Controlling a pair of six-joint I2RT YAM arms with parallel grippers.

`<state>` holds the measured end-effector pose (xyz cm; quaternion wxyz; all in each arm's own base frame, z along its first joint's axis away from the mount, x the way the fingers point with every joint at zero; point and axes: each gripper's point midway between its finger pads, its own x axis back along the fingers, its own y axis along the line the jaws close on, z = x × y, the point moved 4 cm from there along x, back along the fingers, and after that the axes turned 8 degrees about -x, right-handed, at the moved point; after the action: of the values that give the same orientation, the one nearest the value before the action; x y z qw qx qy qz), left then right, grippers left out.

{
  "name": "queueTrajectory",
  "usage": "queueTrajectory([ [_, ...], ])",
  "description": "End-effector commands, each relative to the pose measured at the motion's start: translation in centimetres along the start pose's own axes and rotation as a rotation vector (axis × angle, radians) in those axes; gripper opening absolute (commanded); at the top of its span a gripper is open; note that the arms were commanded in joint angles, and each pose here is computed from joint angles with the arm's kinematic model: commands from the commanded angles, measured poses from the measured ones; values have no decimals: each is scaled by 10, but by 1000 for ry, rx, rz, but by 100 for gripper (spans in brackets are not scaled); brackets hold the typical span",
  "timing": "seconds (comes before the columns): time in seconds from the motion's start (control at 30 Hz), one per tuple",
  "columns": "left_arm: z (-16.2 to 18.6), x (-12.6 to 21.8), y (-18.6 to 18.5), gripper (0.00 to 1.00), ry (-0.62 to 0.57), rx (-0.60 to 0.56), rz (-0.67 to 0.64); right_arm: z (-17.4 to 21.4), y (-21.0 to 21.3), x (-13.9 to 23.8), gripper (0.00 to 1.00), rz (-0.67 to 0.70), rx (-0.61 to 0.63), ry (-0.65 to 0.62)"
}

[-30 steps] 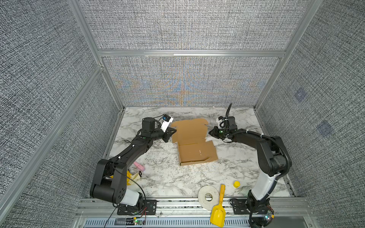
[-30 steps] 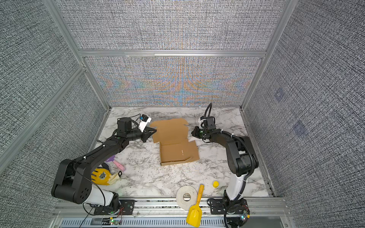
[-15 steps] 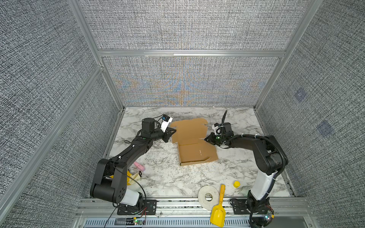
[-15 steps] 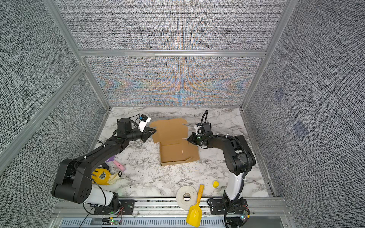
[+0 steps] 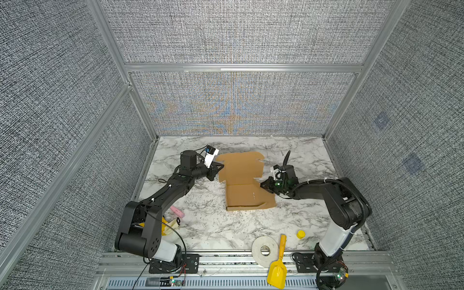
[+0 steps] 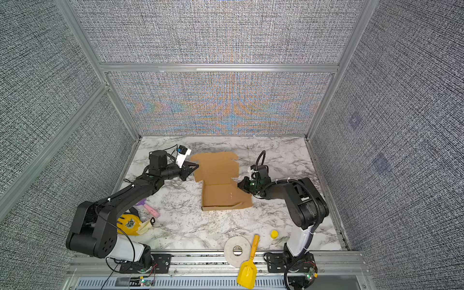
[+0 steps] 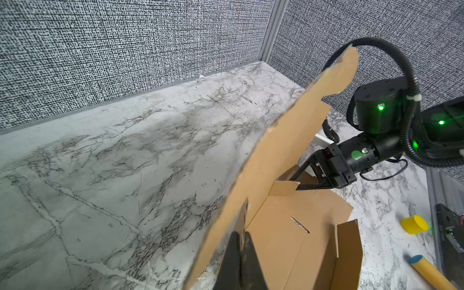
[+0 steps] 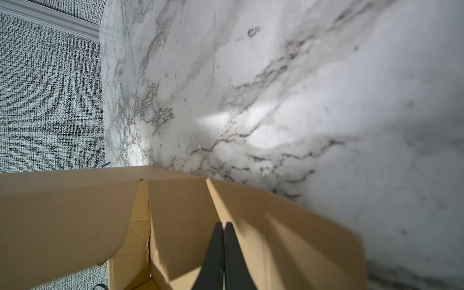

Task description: Fold the paper box

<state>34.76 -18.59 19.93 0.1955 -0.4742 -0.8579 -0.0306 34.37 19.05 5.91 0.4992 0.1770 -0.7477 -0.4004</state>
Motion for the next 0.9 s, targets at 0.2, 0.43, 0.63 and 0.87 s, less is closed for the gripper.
queueTrajectory([
  [0.2, -9, 2, -3, 0, -24, -6, 12, 2, 29, -2, 0, -132, -17, -76],
  [0.43, -8, 2, -3, 0, -25, 7, 5, 13, 34, 2, 0, -142, -38, -122],
  [0.63, -7, 0, -4, 0, -24, 26, 7, 20, 31, 6, 0, -179, -106, -167],
  [0.87, -8, 1, -4, 0, -20, 25, -1, 33, 25, 6, 0, -223, -164, -191],
])
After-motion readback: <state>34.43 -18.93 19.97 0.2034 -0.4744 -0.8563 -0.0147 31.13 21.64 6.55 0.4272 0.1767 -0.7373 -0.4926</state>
